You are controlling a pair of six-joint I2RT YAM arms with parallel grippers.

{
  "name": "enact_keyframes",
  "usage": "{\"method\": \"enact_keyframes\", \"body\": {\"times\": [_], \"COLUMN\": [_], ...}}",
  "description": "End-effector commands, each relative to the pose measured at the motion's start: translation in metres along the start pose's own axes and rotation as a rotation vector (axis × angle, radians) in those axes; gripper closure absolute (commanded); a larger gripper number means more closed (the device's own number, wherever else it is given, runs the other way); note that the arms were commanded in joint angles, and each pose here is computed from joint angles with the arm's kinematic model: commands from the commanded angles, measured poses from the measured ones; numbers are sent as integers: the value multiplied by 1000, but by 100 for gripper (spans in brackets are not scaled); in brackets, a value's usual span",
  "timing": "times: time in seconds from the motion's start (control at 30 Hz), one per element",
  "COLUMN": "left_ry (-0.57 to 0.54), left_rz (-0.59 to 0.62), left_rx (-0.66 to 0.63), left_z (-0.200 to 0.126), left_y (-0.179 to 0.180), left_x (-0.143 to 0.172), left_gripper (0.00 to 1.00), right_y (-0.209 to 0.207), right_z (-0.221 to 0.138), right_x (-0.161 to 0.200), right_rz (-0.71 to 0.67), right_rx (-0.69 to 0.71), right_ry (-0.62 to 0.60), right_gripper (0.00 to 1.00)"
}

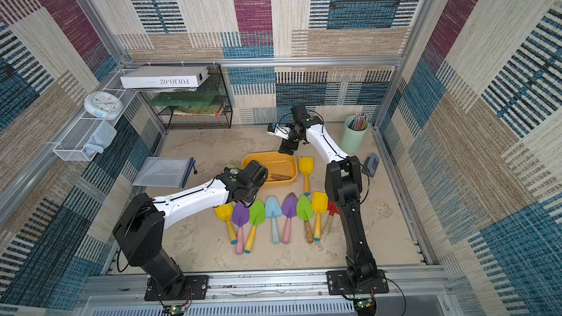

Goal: Put the shovel into the storage box
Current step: Adjust the storage box at the center of the board.

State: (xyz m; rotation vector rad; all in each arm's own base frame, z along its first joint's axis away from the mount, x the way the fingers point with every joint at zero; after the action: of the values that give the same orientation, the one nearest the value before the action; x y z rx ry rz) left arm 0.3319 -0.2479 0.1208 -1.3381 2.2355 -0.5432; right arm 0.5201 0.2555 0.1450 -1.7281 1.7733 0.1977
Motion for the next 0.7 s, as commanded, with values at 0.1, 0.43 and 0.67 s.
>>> {"method": "enact_keyframes", "body": {"times": [0.1,0.43,0.67], "left_ry": [29,18,-18], "left_rz": [6,17,25], "left_rx": [-3,-30,-55], "left_z": [3,12,19], "left_y": [-2,1,5], "left_x": [9,11,8], "left_gripper": [37,37,37], "right_y": [13,12,16], "right_z": [15,34,41], "right_x": [8,15,17], "right_rz": [5,12,28], "right_rx": [-72,-79,-98], "right_ry": [-8,-11,-18], "right_gripper": [8,8,13]}}
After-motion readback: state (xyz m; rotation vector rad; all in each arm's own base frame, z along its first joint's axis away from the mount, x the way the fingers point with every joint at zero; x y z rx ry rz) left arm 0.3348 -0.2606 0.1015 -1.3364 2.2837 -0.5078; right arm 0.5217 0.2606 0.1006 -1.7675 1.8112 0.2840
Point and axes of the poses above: each gripper's point midway between its finger pads, its own z axis out along the fingers, its own y axis along the line the jaws close on, x = y × z, the point moved 2 cm from there along -z, back along the fingers, and after that the axes turned 5 degrees about -z, right-handed, at the moved point
